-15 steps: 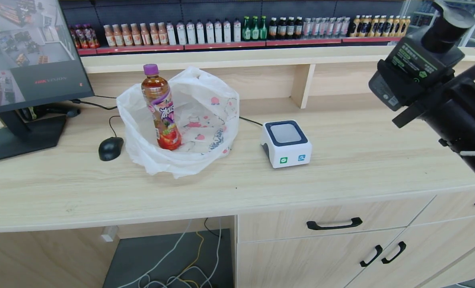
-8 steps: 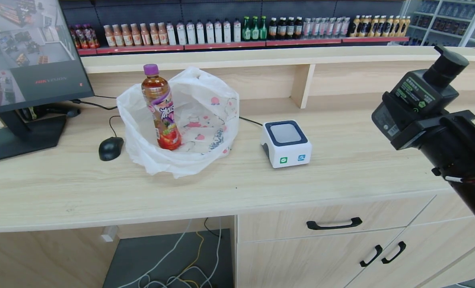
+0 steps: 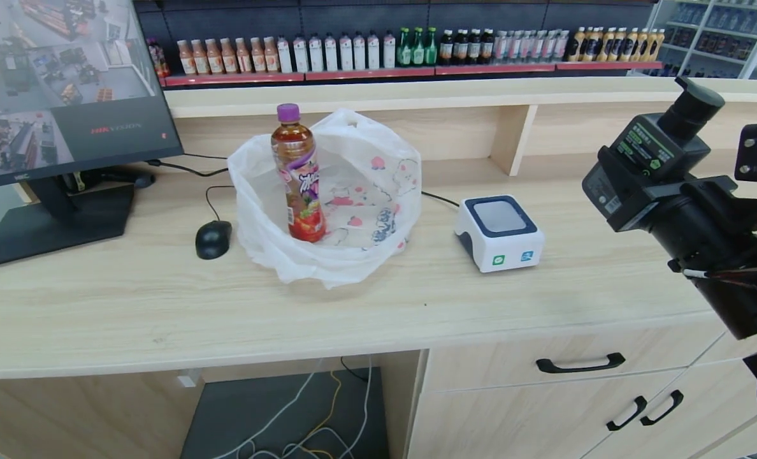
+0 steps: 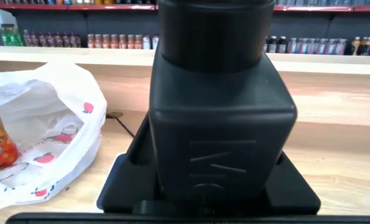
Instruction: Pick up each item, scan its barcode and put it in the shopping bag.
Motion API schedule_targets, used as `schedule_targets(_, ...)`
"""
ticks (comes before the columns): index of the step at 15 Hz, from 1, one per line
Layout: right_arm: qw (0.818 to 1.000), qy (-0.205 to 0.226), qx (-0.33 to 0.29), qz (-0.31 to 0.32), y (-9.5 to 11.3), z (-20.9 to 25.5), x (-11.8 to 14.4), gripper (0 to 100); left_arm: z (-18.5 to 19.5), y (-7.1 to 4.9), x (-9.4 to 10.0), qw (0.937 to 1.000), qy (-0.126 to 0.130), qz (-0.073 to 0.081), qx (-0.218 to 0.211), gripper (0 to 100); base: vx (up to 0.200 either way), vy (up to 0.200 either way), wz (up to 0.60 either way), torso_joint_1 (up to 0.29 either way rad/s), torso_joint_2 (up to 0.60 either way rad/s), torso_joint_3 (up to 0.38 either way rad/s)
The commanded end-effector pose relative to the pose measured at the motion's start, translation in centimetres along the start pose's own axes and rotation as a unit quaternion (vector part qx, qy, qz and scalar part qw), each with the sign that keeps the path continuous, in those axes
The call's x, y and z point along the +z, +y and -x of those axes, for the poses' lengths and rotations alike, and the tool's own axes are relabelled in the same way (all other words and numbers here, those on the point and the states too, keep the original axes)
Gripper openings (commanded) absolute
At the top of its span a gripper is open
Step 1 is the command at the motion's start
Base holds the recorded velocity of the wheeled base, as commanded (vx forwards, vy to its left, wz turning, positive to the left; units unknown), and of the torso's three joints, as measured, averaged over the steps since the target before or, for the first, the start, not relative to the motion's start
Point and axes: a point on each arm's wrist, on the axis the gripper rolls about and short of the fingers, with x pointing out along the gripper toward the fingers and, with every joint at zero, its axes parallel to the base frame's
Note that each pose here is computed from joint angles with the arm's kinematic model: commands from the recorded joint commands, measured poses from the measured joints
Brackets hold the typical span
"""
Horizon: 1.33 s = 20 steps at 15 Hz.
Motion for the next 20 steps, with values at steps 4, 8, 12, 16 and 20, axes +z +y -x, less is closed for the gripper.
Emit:
schedule_targets(4, 1.000, 0.001, 0.002, -0.001, 0.1, -0.4, -0.3, 0, 0.0, 0.0, 0.0, 1.0000, 0.001, 0.000, 0.000, 100, 0.000, 0.200, 0.00, 0.006, 0.00, 0.004)
schedule_targets(8, 1.000, 0.001, 0.009, -0.004, 0.5, -0.5, -0.4, 0, 0.0, 0.0, 0.0, 1.0000, 0.000, 0.002, 0.000, 100, 0.000, 0.200, 0.00, 0.001, 0.00, 0.002)
schedule_targets(12, 1.000, -0.004, 0.021, -0.013, 1.3, -0.7, -0.2, 0, 0.0, 0.0, 0.0, 1.0000, 0.000, -0.001, -0.001, 100, 0.000, 0.200, 0.00, 0.004, 0.00, 0.002)
schedule_targets(16, 0.999, 0.006, 0.042, -0.023, 2.7, -0.7, -0.8, 0, 0.0, 0.0, 0.0, 1.0000, 0.000, -0.002, -0.001, 100, 0.000, 0.050, 0.00, 0.001, 0.00, -0.001)
schedule_targets(20, 0.998, 0.017, 0.055, -0.036, 3.6, -0.8, -1.5, 0, 0.0, 0.0, 0.0, 1.0000, 0.000, -0.002, -0.001, 100, 0.000, 0.000, 0.00, 0.000, 0.00, 0.000)
